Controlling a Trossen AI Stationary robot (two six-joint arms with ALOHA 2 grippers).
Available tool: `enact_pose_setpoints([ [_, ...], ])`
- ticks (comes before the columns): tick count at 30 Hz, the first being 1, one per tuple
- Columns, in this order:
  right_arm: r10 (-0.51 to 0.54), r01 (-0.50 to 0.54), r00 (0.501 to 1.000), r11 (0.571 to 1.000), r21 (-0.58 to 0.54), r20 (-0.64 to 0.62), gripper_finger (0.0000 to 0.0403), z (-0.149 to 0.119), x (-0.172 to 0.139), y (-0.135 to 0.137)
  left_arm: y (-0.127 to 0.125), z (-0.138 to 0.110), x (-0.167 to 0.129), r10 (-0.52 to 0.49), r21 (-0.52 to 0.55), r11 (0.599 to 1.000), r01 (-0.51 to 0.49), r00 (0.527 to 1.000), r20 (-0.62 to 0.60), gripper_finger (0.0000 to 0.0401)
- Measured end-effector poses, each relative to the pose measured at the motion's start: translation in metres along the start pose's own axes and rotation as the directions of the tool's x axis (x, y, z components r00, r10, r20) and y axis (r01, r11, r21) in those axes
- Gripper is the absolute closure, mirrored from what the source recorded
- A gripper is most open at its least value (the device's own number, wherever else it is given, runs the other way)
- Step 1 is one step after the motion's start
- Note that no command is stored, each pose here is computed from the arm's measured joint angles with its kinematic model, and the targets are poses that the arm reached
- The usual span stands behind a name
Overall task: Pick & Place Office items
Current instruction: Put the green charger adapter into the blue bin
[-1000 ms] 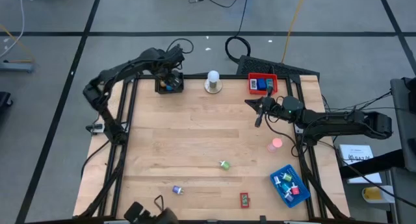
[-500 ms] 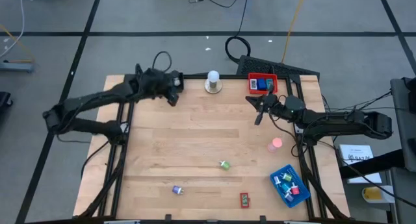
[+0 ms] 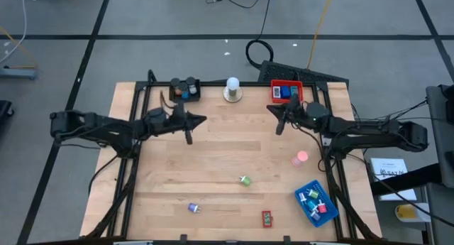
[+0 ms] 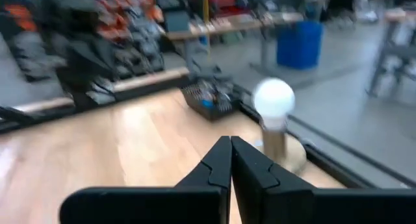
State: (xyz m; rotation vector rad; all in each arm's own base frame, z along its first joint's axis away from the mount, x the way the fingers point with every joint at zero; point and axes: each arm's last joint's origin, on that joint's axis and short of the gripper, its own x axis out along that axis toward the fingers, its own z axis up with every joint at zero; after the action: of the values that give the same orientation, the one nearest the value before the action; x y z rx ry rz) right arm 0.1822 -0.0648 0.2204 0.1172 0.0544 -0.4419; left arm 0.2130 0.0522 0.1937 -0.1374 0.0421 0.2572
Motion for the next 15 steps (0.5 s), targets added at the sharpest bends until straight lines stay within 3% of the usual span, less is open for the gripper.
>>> enact_pose_setpoints([
  [5, -0.089, 0.087, 0.980, 0.996, -0.021, -0.176, 0.0403, 0.015, 0.005, 0.012, -0.006, -0.007, -0.005, -0.030, 0.022, 0.999, 0.030, 0.999, 0.013, 0.0378],
  [15, -0.127, 0.153, 0.903, 0.988, 0.033, -0.411, 0.0403, 0.032, 0.008, 0.060, -0.012, -0.008, -0.005, -0.058, 0.023, 0.998, 0.057, 0.998, 0.011, 0.0377],
])
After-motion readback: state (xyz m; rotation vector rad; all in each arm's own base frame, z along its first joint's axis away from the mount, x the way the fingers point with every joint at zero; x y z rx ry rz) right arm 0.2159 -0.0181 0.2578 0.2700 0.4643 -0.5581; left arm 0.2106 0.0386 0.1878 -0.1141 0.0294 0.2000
